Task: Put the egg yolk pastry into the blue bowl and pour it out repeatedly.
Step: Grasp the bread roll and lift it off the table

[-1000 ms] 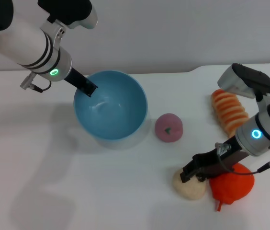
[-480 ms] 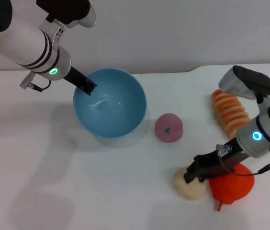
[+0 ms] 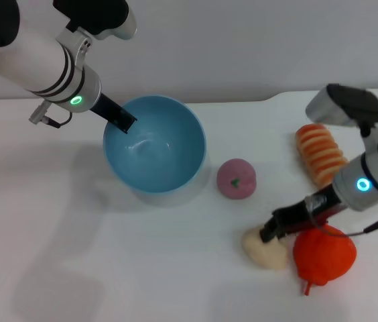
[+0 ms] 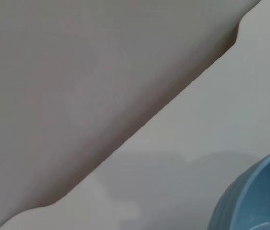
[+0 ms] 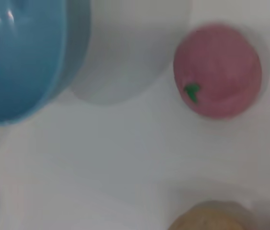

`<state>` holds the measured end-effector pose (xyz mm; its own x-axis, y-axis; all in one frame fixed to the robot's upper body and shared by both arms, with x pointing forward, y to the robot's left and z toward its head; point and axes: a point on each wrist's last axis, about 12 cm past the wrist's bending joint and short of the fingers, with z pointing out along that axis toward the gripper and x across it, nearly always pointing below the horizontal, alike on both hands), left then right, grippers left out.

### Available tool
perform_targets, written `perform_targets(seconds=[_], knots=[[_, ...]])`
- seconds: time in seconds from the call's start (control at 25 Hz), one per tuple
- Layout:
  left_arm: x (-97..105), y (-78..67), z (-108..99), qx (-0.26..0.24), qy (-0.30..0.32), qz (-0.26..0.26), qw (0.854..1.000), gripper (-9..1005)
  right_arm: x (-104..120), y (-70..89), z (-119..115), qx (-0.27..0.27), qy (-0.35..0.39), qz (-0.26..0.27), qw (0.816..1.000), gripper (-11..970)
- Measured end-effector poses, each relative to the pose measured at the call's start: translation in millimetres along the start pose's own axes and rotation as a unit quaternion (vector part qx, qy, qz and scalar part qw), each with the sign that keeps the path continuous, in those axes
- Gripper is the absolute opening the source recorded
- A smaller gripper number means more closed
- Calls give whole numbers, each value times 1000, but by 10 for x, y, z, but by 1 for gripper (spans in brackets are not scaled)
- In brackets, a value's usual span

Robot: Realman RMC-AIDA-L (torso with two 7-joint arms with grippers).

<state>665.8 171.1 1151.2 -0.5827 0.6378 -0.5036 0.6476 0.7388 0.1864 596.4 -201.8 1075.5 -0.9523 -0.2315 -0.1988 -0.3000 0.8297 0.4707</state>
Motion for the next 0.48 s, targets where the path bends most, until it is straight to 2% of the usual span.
perform_targets(seconds=[0.24, 0.48], knots=[[-14, -4, -1, -1, -1, 2, 1000, -1, -135, 118, -158, -10, -32, -38, 999, 156], [-22, -10, 5, 0, 1, 3, 1000, -1, -352, 400, -426, -55, -82, -114, 989, 112]])
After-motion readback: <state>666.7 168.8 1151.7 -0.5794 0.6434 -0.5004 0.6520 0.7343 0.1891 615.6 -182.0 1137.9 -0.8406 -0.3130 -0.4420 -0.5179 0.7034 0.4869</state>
